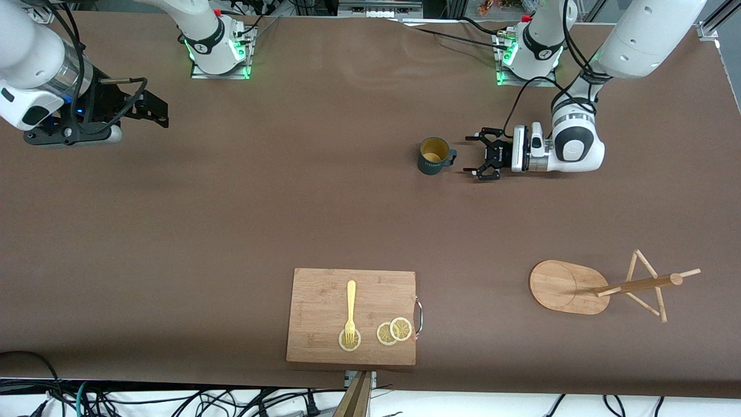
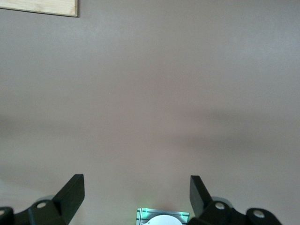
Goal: Pass cup and hang on rack
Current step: 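Grasp the teal mug with the left gripper while the right gripper retracts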
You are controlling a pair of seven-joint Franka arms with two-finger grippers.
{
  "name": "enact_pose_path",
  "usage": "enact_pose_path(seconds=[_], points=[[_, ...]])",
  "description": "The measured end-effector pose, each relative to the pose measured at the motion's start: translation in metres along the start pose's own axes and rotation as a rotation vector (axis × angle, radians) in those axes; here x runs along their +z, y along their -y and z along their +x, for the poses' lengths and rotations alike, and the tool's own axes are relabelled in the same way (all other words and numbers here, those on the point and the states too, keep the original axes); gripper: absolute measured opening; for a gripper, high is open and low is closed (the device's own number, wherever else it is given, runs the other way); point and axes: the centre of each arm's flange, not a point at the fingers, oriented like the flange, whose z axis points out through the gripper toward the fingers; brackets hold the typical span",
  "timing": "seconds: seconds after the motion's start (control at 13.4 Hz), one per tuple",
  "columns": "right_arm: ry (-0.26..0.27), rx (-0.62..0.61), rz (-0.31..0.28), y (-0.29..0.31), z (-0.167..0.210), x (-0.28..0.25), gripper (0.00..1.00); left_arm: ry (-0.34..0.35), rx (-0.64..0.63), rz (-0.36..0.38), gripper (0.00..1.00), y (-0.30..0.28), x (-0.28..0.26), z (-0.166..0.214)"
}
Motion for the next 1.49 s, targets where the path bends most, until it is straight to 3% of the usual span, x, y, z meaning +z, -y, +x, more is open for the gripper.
enact_pose_path(seconds=[0.22,0.3,0.45,0.75,1.12,1.34,1.49], points=[[0.0,-0.011,-0.003,-0.009,0.001,0.0,1.0,-0.047,0.002,0.01,0.96,-0.003,0.022,-0.008],[0.0,-0.01,-0.004,-0.011,0.001,0.0,1.0,-0.049,0.002,0.01,0.89,-0.002,0.023,-0.008],[0.0,-0.017,-0.003,-0.016,0.001,0.0,1.0,-0.062,0.004,0.01,0.63,-0.002,0.022,-0.008],[0.0,-0.011,-0.002,-0.023,0.001,0.0,1.0,-0.088,-0.003,0.004,0.21,-0.003,0.022,-0.01],[-0.011,-0.009,-0.002,-0.023,0.002,-0.005,1.0,-0.111,-0.056,0.052,0.21,0.022,-0.004,0.001],[-0.026,-0.002,-0.004,-0.028,0.003,-0.011,1.0,-0.115,-0.169,0.044,0.21,0.048,-0.033,0.037],[-0.033,0.016,-0.002,-0.038,0.004,-0.014,1.0,-0.166,-0.272,0.039,0.21,0.051,-0.054,0.051]])
